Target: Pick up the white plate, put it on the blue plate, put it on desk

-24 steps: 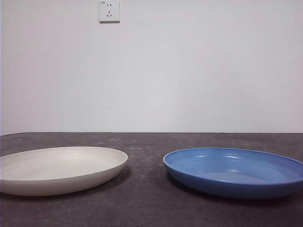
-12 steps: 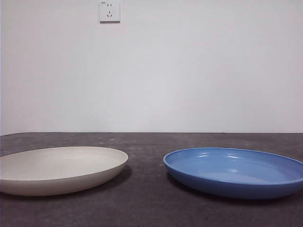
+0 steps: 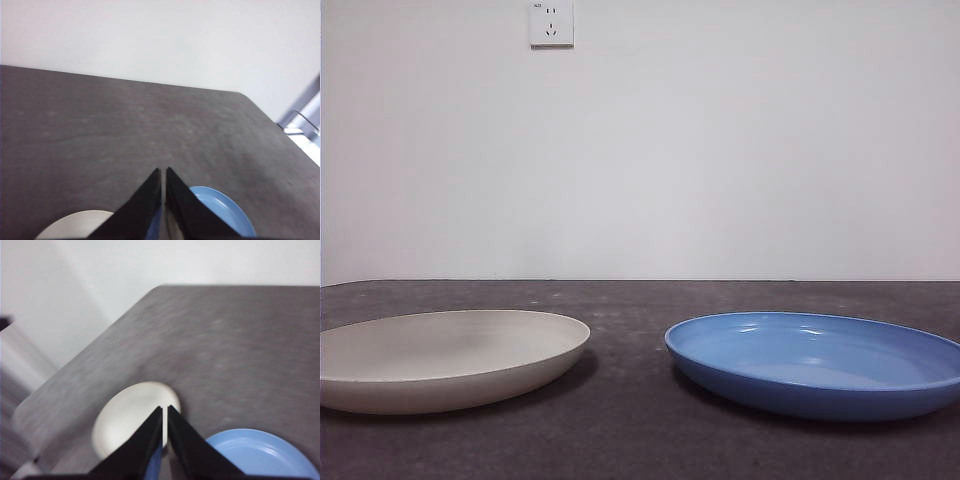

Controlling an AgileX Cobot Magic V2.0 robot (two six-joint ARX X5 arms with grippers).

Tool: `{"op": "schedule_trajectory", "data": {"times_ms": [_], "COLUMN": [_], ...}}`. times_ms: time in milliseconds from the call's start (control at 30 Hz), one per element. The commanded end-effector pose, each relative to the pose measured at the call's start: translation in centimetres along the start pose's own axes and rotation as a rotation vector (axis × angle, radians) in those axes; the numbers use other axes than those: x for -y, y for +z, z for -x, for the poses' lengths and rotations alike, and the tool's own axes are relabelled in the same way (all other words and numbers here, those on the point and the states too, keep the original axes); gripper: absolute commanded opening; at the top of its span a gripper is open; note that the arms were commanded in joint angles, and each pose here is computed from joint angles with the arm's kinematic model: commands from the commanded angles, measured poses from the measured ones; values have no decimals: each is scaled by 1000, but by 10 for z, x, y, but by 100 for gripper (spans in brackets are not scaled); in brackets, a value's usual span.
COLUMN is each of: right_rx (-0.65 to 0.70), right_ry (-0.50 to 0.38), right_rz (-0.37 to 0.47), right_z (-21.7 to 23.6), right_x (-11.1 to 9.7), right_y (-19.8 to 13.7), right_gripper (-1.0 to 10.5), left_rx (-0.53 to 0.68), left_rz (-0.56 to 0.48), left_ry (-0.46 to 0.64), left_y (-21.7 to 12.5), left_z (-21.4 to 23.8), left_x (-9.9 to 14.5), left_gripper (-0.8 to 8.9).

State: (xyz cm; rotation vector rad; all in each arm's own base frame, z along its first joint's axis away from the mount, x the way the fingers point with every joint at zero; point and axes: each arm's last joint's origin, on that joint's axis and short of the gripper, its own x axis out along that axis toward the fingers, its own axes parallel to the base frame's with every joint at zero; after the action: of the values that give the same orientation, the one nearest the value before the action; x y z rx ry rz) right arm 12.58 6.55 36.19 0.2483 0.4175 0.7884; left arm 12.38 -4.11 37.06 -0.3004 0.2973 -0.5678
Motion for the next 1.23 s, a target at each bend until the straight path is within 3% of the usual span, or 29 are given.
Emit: {"op": "schedule_trajectory", "data": {"times_ms": [33,300,367,400,467,567,633,700,967,1233], "right_rx": [-9,-23,-21,-19,-12,-5,0,3,4,-11], "right_ry": [53,57,47,37,4,-28,-50,-64,-70,-70], "right_rz": [73,89,89,89,89,81,80,80,81,75], "right_z": [-4,-8,-8,-8,-8,-8,-8,-8,-8,-6], "right_x": [-3,-1,-1,-1,0,1,2,2,2,2], "right_y": [7,6,7,7,7,7,7,7,7,5], "right_gripper": [11,11,11,13,72,322,485,568,576,576], "left_rx": [1,-59,-51,-50,-48,-47,-40,-35,-62,-225], "left_rz": [-40,-31,-35,-36,-37,-37,-39,-32,28,93], "left_ry": [-58,-123,-125,-126,-126,-126,-128,-130,-123,9], "left_y": [8,5,6,6,6,6,7,8,6,17], "left_z": [-3,-13,-13,-13,-13,-13,-13,-13,-13,-12], "left_x": [7,8,8,8,8,8,8,9,8,-1], "left_gripper": [16,25,75,127,332,592,656,658,657,657]}}
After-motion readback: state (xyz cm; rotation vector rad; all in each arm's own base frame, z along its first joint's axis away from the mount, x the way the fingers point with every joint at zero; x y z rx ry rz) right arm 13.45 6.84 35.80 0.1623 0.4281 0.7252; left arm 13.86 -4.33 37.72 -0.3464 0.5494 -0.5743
